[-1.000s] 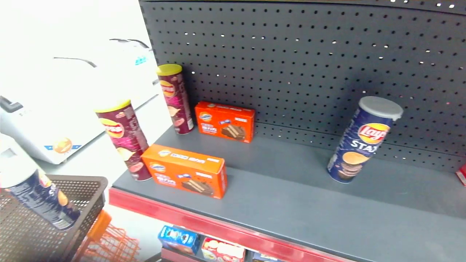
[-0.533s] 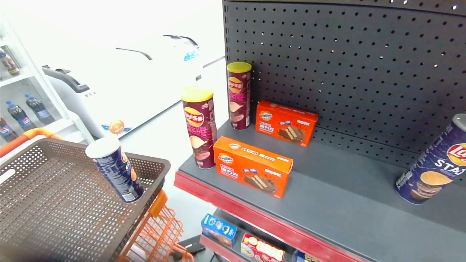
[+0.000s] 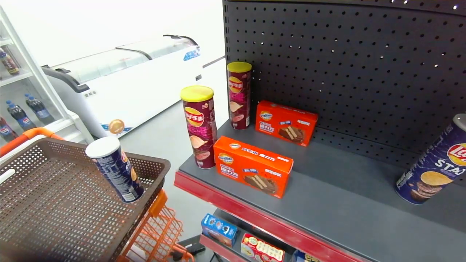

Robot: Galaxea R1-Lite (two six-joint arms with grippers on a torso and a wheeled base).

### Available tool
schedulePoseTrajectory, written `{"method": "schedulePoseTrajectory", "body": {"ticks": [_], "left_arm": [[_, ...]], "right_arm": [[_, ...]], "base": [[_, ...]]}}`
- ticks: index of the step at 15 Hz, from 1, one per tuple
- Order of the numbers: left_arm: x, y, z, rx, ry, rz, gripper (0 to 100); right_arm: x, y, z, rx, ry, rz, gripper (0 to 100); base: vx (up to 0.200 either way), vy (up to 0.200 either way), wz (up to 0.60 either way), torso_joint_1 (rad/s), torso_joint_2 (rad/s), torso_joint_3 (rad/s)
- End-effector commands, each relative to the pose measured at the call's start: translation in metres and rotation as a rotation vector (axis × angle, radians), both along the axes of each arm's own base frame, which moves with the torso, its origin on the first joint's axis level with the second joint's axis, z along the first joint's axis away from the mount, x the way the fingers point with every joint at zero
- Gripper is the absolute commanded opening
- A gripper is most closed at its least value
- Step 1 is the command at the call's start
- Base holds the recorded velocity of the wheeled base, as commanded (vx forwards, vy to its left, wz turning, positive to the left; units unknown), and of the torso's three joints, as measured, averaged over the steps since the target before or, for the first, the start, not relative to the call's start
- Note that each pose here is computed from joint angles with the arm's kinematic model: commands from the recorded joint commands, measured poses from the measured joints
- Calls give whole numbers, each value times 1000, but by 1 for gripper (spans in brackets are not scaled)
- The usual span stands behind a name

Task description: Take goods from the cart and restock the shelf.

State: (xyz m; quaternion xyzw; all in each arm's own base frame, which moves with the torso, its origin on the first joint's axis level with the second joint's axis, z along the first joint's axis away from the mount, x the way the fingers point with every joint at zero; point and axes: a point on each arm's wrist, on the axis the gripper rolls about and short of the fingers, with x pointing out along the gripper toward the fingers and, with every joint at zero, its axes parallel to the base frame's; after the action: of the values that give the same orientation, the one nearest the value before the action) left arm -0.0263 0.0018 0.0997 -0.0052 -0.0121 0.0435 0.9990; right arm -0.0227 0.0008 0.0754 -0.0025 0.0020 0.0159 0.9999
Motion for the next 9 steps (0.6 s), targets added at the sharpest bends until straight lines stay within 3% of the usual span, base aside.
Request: {"method": "schedulePoseTrajectory", "body": {"ticks": [1,3,5,7,9], "left_arm": [[16,0,40,3,112,0,100],[31,0,50,3,187,3,100],[43,0,54,-2,221,-9,100],[69,3,59,-41,287,55,100],[95,7,61,-51,353,58,100]], "right_arm": [[0,0,0,-1,-1,1,100],[0,0,0,1,1,1,100],[0,0,0,-1,-1,2,100],[0,0,0,1,-1,1,100],[0,0,0,-1,-1,1,100]], "base": [[0,0,0,0,0,0],[0,0,0,0,0,0],[0,0,0,0,0,0],[0,0,0,0,0,0],[0,0,0,0,0,0]]}}
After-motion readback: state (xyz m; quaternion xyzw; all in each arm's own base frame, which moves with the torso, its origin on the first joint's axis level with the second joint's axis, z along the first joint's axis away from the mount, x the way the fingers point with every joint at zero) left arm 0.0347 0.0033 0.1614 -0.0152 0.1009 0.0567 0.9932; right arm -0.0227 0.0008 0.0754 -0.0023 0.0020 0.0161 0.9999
